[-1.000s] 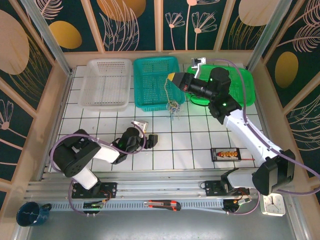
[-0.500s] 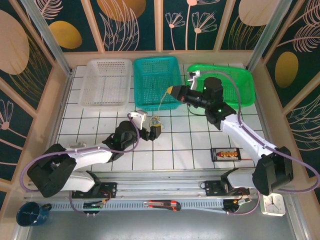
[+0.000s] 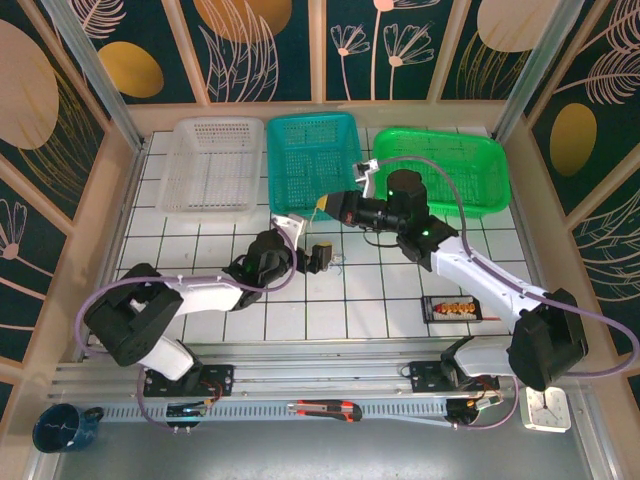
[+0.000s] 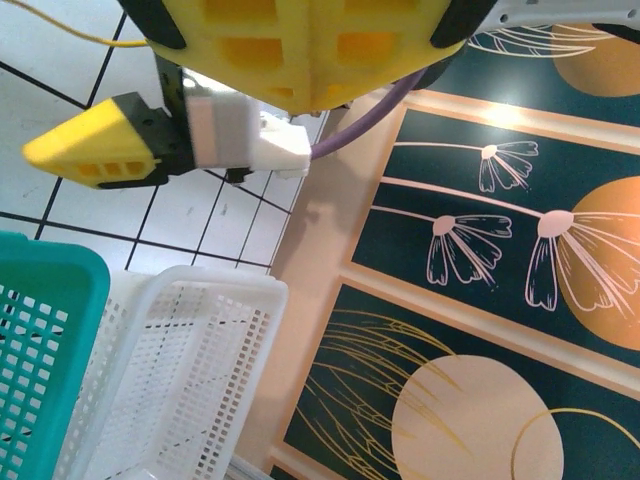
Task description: Untangle the cables
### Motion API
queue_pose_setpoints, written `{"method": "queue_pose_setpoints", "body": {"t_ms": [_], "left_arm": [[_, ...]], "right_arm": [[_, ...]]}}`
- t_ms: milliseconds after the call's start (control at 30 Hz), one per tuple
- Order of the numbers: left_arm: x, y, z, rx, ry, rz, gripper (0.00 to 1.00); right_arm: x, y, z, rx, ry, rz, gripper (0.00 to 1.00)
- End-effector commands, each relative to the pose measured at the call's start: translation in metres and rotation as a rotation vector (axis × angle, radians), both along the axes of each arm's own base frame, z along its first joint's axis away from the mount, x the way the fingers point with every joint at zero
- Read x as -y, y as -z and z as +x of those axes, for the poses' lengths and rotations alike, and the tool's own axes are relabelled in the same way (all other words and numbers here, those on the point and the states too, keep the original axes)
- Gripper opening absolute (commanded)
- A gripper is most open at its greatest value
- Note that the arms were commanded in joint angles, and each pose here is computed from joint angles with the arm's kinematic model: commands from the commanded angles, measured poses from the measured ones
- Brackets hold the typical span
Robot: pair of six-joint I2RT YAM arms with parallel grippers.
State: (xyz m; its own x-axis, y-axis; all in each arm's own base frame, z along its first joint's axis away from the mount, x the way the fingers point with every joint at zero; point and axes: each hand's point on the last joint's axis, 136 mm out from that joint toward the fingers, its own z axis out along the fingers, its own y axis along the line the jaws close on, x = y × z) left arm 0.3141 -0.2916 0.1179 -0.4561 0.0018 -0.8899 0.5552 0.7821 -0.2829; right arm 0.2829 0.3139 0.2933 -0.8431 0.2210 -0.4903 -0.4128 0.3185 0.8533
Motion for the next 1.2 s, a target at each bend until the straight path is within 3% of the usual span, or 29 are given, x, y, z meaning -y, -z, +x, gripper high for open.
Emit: {"method": "queue_pose_setpoints", "body": {"t_ms": [0,233,400,533,667,967,1067,1167], "left_arm": [[0.008,-0.009,0.010,0.038,0.004,-0.031,0.94],[0.011,0.025,0.002,-0.034,0.038,-0.020,0.59],[0.005,0.047,-0.005,-0.072,0.033,-0.008,0.32],[-0.001,0.074,-0.013,-0.131,0.031,0.022,0.21],[-0.007,0.083,-0.020,-0.154,0.023,0.021,0.17],[-0.012,0.086,-0.027,-0.174,0.019,0.002,0.19],[-0.011,0.075,-0.027,-0.167,0.021,-0.021,0.36],[-0.008,0.050,-0.024,-0.139,0.025,-0.061,0.60]], "right_arm": [[-0.003,-0.011,-0.005,0.053,-0.006,0.014,0.00],[-0.006,-0.032,-0.005,0.089,-0.016,0.039,0.00],[-0.011,-0.076,-0.002,0.139,-0.064,0.130,0.00],[-0.002,-0.125,0.005,0.209,-0.067,0.205,0.00],[0.017,-0.167,0.013,0.273,-0.036,0.263,0.00],[0.073,-0.218,0.035,0.373,0.113,0.321,0.00],[0.095,-0.210,0.053,0.361,0.195,0.307,0.00],[0.117,-0.192,0.071,0.338,0.282,0.286,0.00]]}}
